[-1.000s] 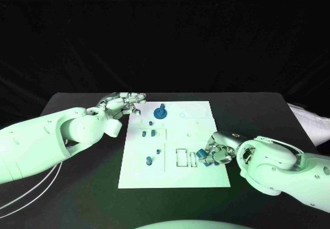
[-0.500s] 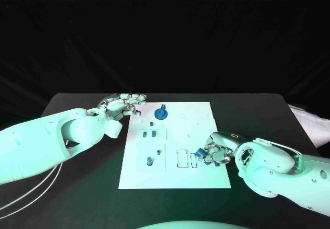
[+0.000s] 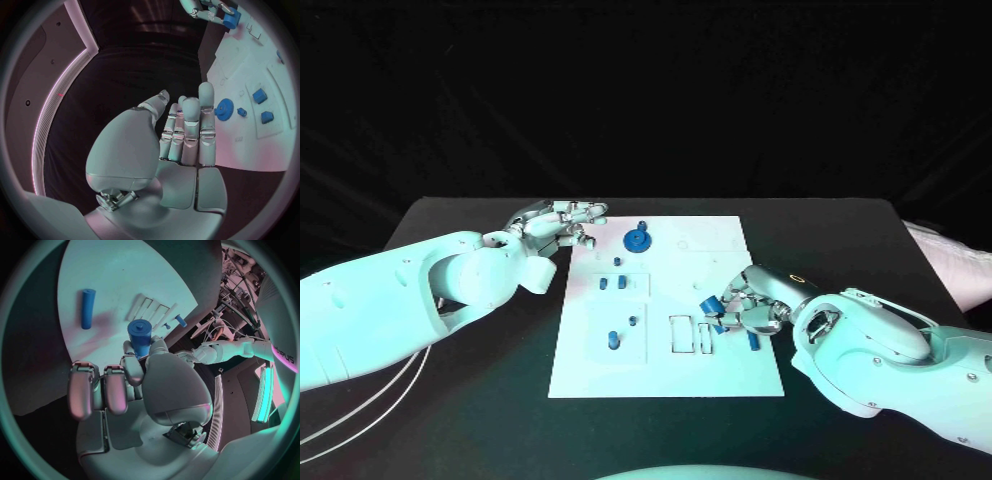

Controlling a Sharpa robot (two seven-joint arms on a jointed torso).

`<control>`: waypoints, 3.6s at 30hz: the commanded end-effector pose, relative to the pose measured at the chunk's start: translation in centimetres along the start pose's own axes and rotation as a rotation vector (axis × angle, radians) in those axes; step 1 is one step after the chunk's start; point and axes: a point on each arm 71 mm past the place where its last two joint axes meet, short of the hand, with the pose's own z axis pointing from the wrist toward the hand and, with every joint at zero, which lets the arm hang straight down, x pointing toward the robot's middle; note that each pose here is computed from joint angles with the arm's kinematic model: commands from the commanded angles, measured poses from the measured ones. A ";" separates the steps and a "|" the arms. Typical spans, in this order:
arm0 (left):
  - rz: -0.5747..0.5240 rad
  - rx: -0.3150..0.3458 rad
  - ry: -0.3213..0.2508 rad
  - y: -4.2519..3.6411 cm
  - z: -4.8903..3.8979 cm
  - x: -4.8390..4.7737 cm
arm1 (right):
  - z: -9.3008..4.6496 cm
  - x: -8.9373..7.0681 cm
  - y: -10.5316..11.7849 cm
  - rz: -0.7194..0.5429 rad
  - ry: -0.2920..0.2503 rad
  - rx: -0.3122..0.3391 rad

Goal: Assemble the parts on the task board

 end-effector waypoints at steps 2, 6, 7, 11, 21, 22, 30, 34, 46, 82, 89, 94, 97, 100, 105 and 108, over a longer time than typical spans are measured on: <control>-0.003 0.002 0.025 0.05 0.03 0.30 | 0.3 0.8 0.6 0.039 0.081 0.000; -0.004 0.002 0.027 0.08 0.03 0.32 | 0.7 1.4 1.3 0.036 0.120 -0.006; -0.004 0.002 0.027 0.09 0.03 0.34 | 0.7 1.6 1.4 0.035 0.126 -0.008; -0.004 0.001 0.028 0.10 0.01 0.35 | 1.0 2.0 1.9 0.023 0.152 -0.009; -0.005 -0.001 0.030 0.10 -0.07 0.30 | 1.4 2.7 2.2 -0.036 0.183 -0.010; -0.005 -0.001 0.030 0.11 -0.07 0.29 | 1.4 2.7 2.2 -0.041 0.179 -0.011; -0.007 -0.001 0.042 0.10 -0.09 0.38 | 1.5 2.5 2.6 -0.065 0.142 -0.034; -0.007 -0.001 0.045 0.10 -0.09 0.40 | 1.5 2.4 2.7 -0.077 0.129 -0.044; -0.007 -0.003 0.044 0.11 -0.15 0.32 | 1.3 2.4 2.9 -0.120 0.125 -0.071; -0.007 -0.008 0.041 0.14 -0.18 0.17 | -1.1 -0.6 -0.4 0.039 0.019 -0.038; -0.007 -0.006 0.041 0.13 -0.20 0.19 | -1.7 -1.5 -2.8 -0.070 0.054 0.032; -0.007 -0.006 0.042 0.13 -0.19 0.20 | -1.8 -1.7 -4.1 -0.149 0.071 0.073; -0.007 -0.006 0.044 0.15 -0.17 0.23 | -1.8 -1.6 -4.5 -0.188 0.080 0.091; -0.008 -0.007 0.044 0.18 -0.16 0.24 | -1.7 -1.5 -4.8 -0.227 0.088 0.103; -0.008 -0.008 0.045 0.20 -0.16 0.24 | -1.5 -1.2 -5.1 -0.257 0.098 0.111; -0.008 -0.008 0.045 0.21 -0.17 0.23 | -1.4 -1.0 -5.1 -0.268 0.103 0.113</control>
